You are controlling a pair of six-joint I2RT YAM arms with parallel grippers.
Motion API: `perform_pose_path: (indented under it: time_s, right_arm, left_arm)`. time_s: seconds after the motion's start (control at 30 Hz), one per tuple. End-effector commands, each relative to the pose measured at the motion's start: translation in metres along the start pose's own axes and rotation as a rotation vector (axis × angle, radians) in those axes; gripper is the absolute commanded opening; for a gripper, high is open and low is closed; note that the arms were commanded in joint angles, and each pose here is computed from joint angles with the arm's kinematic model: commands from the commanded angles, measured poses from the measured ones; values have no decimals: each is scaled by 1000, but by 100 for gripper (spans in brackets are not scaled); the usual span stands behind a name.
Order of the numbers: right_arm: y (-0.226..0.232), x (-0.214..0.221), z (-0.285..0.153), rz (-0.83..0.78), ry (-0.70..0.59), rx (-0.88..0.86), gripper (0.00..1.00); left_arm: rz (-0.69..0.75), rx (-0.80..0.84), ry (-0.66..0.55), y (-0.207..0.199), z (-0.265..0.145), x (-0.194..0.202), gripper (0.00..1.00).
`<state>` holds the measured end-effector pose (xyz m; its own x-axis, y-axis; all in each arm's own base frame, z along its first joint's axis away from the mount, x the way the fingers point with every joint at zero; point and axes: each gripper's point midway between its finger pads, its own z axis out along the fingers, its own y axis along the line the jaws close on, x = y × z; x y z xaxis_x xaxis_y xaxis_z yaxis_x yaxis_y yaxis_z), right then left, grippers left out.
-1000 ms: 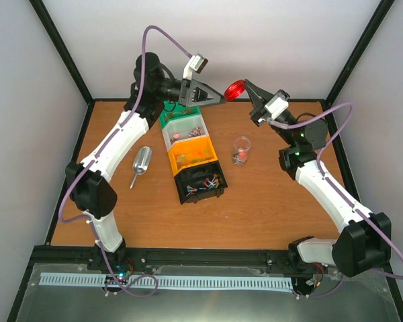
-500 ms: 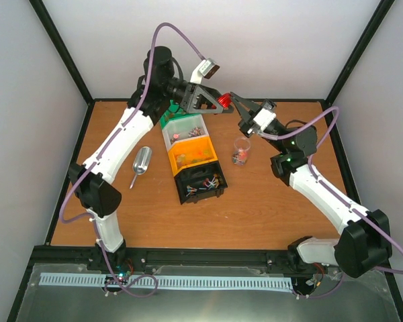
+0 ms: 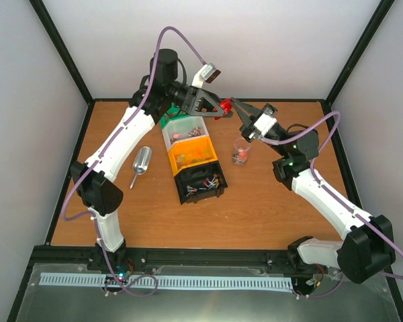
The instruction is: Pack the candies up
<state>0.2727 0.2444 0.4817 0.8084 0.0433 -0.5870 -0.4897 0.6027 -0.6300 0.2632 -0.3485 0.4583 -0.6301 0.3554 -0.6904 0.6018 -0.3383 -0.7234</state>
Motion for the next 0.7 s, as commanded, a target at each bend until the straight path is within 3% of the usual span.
perform_pose_path:
  time_s: [0.0,0.33,0.57,0.63,0.67]
  right_arm:
    - [2,-19,-2,-38,-48,-8,3]
    - [2,-11,-3,-48,-18,0,9]
    - [2,-10,-2,-62,-18,-1,3]
    - [3,-9,-2,-63,-19,-4,9]
    - [3,-9,-2,-63,-20,-6,19]
  left_arm:
    - [39,44,36,-13,2,3,81]
    - [53,32,26,-14,1,2,72]
    - [53,33,27,-14,2,3,72]
    - [47,36,30,-13,2,4,71]
    - [45,37,30,-12,2,4,69]
